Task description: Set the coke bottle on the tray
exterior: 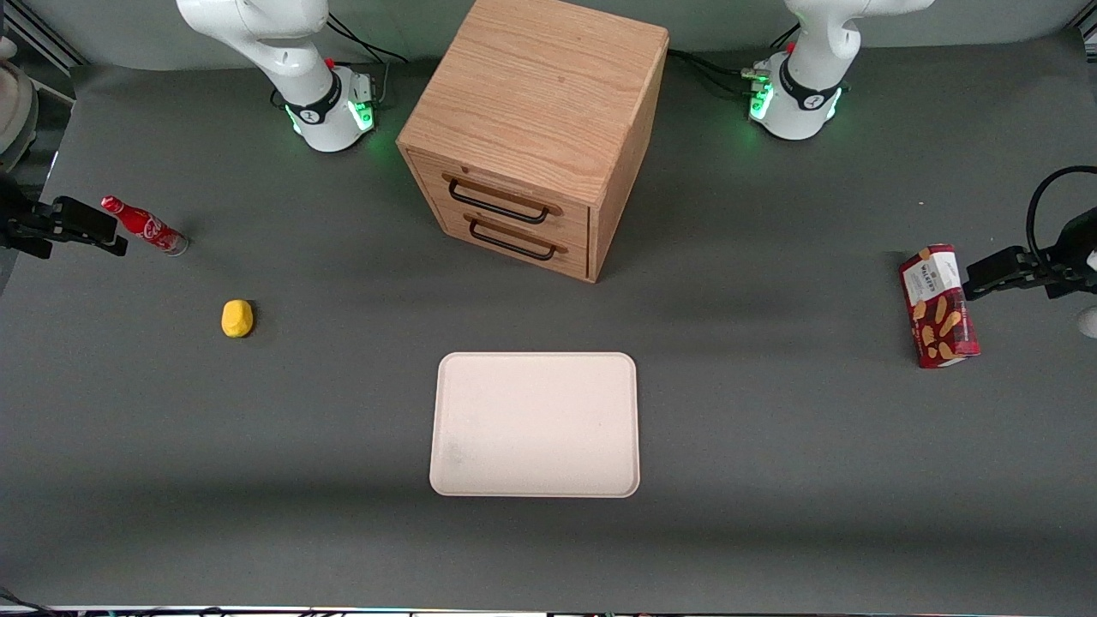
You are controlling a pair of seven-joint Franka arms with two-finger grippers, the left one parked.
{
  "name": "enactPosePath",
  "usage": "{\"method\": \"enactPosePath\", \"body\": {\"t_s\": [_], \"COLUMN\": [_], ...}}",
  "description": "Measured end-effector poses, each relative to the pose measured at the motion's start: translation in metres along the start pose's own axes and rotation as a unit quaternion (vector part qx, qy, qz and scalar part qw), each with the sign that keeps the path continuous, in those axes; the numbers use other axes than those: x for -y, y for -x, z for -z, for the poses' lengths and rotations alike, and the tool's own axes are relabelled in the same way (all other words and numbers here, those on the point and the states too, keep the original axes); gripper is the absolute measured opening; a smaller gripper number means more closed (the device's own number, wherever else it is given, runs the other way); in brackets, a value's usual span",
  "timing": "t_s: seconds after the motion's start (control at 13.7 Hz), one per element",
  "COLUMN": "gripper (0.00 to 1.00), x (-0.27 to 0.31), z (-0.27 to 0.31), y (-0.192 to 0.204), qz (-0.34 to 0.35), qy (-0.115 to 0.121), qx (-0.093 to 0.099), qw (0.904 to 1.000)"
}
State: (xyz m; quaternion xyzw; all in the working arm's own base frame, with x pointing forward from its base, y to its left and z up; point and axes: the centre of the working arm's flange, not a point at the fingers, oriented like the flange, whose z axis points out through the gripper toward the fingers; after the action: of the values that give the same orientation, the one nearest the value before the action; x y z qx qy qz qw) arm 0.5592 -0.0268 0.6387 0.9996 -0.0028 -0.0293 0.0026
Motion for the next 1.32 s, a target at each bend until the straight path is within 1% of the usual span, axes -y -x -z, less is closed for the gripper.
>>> {"method": "enactPosePath", "body": {"t_s": [1.1, 1.32], "gripper": [1.00, 1.00], "x": [0.0037, -0.0032], "z": [-0.0006, -0.0006], "y": [0.0006, 0.0009], "qz": [0.003, -0.003], "qy": [-0.001, -0.001], "qx": [0.003, 0.003], "qw": [1.0000, 1.0000]}}
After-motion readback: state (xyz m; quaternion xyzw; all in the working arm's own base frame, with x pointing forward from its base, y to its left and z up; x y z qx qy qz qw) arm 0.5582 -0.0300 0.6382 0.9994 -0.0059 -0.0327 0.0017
